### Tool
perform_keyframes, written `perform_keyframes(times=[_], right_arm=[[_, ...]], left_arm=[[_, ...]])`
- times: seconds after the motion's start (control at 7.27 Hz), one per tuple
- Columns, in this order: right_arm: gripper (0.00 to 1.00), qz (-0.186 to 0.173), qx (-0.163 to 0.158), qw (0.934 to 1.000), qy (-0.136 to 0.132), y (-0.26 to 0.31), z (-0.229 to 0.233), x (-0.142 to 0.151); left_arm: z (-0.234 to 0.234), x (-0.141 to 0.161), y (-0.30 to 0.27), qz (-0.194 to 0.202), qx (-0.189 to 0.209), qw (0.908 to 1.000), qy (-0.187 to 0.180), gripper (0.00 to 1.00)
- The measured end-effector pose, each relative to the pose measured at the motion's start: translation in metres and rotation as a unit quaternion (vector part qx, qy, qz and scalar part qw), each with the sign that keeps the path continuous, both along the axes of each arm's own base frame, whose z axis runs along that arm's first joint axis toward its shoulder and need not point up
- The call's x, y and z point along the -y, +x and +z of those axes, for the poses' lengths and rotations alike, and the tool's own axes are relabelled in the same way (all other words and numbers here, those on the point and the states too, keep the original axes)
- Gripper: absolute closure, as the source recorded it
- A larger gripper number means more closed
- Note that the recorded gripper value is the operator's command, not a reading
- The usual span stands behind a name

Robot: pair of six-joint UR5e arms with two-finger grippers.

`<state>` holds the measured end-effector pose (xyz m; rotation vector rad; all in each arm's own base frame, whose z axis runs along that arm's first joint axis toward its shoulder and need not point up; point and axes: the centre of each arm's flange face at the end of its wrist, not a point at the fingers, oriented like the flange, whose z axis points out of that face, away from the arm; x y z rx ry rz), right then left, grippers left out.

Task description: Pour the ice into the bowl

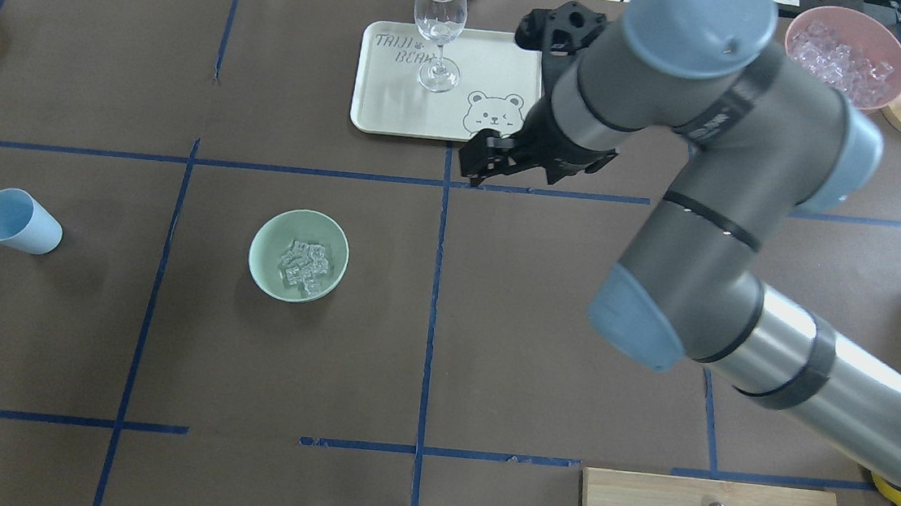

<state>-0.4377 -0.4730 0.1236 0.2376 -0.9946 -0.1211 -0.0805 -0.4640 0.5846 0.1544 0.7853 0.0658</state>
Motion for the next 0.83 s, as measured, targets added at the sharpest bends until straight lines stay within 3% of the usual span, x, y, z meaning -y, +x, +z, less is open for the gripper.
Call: perform_keyframes(times=[0.41,0.83], right_arm=[[0.02,0.045,-0.027,0.9978,-0.041,-0.152,-0.056,0.002],[0.30,0.045,-0.042,0.9970,-0.047,-0.230,-0.027,0.004]], left_arm=[[-0.005,0.001,0.000,0.001,-0.003,1.0000,0.005,0.00],[-0.008,0.003,0.001,0.001,-0.003,1.0000,0.009,0.00]])
